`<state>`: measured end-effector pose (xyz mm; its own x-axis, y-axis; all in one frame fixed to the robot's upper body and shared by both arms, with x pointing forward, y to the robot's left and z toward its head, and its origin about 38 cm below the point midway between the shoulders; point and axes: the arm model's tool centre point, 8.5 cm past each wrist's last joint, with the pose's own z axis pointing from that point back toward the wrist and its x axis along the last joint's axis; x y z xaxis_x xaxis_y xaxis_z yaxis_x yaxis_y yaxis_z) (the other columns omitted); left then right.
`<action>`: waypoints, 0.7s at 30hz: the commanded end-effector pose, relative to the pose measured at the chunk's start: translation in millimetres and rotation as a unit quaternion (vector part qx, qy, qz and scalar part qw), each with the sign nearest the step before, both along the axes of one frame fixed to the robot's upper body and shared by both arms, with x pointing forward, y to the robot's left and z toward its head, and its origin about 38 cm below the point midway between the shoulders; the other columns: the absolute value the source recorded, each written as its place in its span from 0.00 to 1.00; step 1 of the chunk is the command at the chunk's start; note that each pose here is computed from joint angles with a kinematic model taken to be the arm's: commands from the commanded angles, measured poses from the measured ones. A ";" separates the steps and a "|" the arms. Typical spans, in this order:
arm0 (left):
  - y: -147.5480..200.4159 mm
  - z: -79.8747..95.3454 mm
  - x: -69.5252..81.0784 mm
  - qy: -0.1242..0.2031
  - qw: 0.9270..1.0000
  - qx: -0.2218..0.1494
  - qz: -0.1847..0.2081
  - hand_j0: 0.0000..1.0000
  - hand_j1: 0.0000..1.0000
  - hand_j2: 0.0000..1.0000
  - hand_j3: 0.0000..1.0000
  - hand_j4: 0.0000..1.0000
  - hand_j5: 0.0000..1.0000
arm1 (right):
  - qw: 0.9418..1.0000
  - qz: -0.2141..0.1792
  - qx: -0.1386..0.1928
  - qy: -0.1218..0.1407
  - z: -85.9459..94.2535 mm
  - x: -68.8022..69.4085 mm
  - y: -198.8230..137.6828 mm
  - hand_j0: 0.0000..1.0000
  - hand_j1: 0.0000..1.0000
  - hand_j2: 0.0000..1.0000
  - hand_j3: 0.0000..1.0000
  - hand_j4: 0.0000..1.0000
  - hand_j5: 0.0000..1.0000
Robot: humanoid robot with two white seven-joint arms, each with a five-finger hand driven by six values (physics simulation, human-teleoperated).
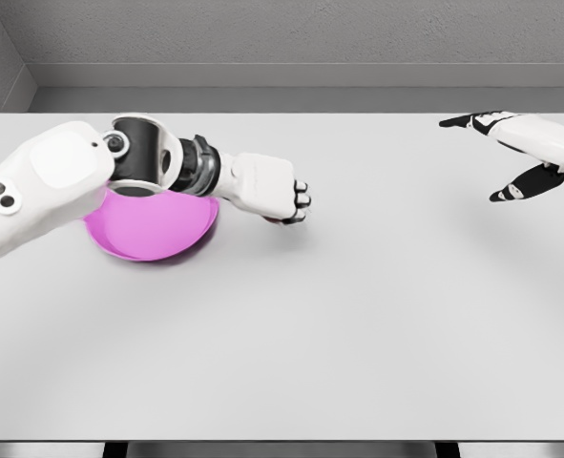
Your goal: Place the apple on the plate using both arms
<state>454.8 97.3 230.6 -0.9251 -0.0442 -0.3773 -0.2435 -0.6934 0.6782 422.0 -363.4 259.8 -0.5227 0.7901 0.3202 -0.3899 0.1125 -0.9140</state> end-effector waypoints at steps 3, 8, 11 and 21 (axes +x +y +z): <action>41.0 20.6 10.1 -0.007 0.999 -0.020 0.044 0.23 0.23 0.23 0.23 0.23 0.23 | 1.000 0.000 0.002 0.000 1.1 0.1 -0.3 1.00 1.00 1.00 1.00 1.00 1.00; 83.0 24.5 13.6 -0.013 0.996 -0.001 0.083 0.23 0.23 0.23 0.23 0.23 0.23 | 1.000 0.000 0.002 0.000 0.5 -0.1 -0.3 1.00 1.00 1.00 1.00 1.00 1.00; 106.9 23.1 15.9 -0.013 0.993 0.028 0.114 0.23 0.23 0.23 0.23 0.23 0.23 | 1.000 -0.001 0.002 0.001 0.2 0.0 -0.7 1.00 1.00 1.00 1.00 1.00 1.00; 117.9 4.7 16.1 -0.019 0.989 0.077 0.128 0.38 0.38 0.38 0.38 0.38 0.38 | 1.000 -0.001 0.002 0.001 0.2 0.0 -0.7 1.00 1.00 1.00 1.00 1.00 1.00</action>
